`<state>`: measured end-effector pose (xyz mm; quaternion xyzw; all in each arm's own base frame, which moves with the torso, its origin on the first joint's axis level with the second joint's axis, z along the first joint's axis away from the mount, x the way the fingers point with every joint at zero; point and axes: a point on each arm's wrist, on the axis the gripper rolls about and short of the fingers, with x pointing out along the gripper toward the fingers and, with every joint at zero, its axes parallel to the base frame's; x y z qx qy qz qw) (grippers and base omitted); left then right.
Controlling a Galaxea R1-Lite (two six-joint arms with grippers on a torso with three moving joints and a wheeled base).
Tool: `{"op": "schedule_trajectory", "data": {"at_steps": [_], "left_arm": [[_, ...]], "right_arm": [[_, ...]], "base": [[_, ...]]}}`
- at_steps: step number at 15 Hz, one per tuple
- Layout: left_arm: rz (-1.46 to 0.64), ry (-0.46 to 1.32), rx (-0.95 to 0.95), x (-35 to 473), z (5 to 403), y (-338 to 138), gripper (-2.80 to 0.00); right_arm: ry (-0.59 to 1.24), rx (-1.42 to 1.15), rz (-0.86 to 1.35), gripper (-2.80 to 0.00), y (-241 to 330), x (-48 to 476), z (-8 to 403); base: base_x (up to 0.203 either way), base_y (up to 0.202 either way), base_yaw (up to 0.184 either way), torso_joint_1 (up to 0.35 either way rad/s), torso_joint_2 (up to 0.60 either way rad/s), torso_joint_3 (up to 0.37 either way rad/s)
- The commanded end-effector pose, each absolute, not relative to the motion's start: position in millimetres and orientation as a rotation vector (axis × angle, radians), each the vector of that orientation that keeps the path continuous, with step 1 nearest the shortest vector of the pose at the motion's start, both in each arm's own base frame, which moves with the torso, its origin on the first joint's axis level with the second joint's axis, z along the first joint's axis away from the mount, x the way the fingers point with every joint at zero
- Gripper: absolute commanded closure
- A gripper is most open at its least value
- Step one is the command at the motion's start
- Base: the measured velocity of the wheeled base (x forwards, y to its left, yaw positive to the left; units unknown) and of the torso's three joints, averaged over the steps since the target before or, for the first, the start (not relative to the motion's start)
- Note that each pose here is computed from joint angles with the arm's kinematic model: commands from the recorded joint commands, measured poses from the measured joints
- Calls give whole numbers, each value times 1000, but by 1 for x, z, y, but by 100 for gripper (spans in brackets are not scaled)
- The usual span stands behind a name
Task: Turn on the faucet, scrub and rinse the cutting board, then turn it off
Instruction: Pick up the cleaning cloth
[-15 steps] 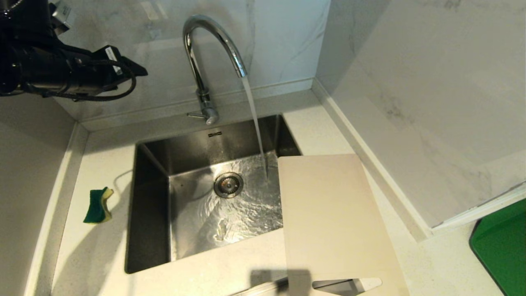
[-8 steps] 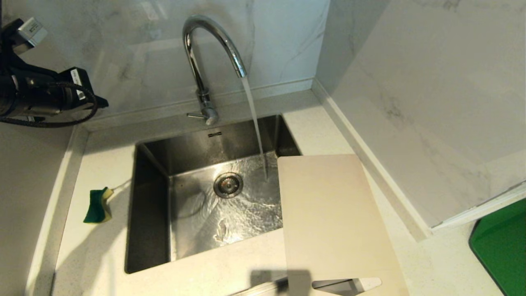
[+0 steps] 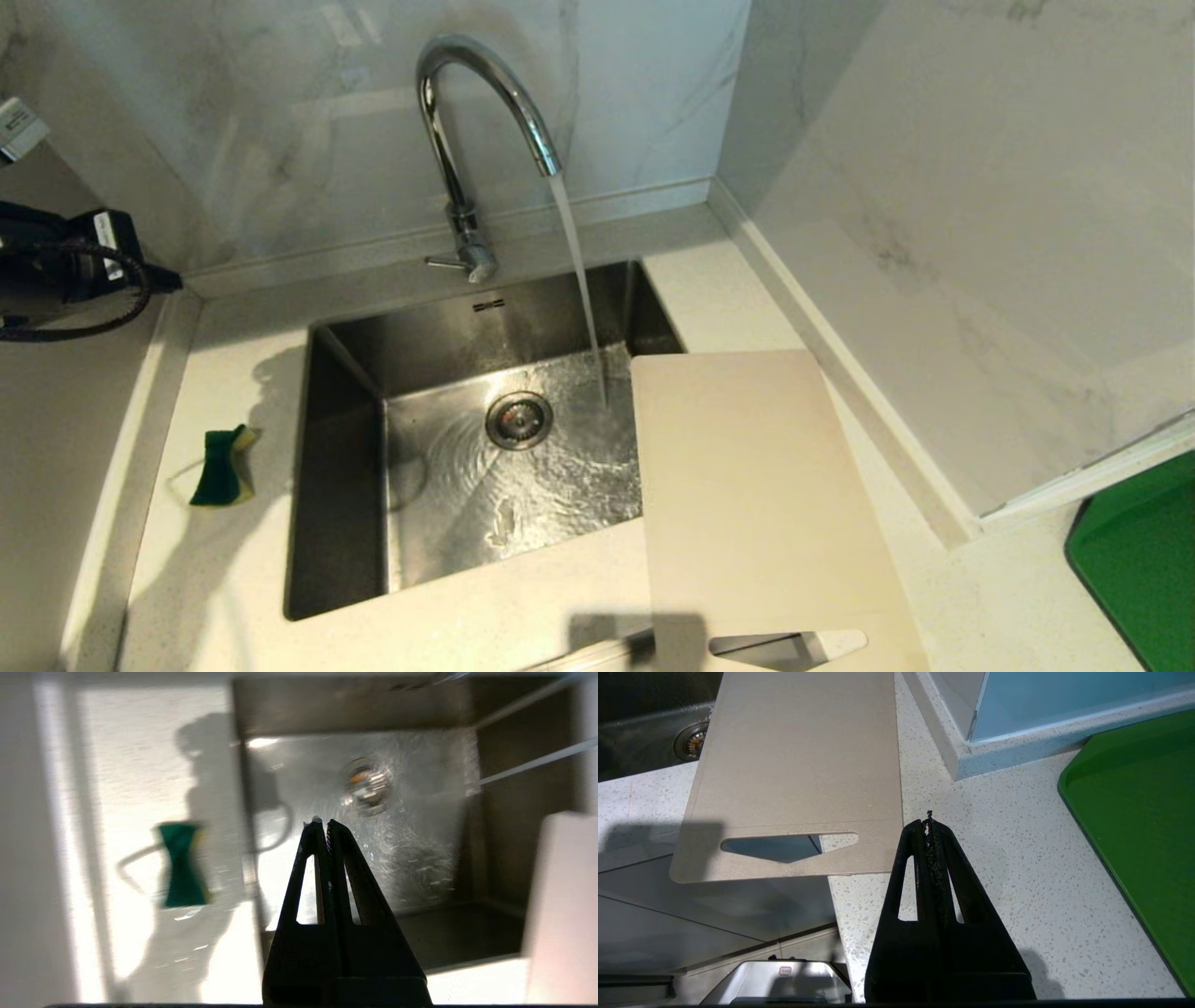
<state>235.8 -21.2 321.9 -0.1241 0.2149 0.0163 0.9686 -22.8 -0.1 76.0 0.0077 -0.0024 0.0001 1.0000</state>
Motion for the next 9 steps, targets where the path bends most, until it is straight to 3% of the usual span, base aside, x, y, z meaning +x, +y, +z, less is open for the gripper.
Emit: {"op": "schedule_trajectory", "data": {"at_steps": [1, 9], "left_arm": [[56, 491, -226, 236, 306, -17, 0], [96, 776, -176, 268, 227, -16, 0]], "right_arm": [[-5, 15, 2, 0, 0, -23, 76], [-5, 15, 2, 0, 0, -23, 76]], "base": [[0, 0, 0, 0, 0, 0], [0, 0, 0, 0, 0, 0]]}}
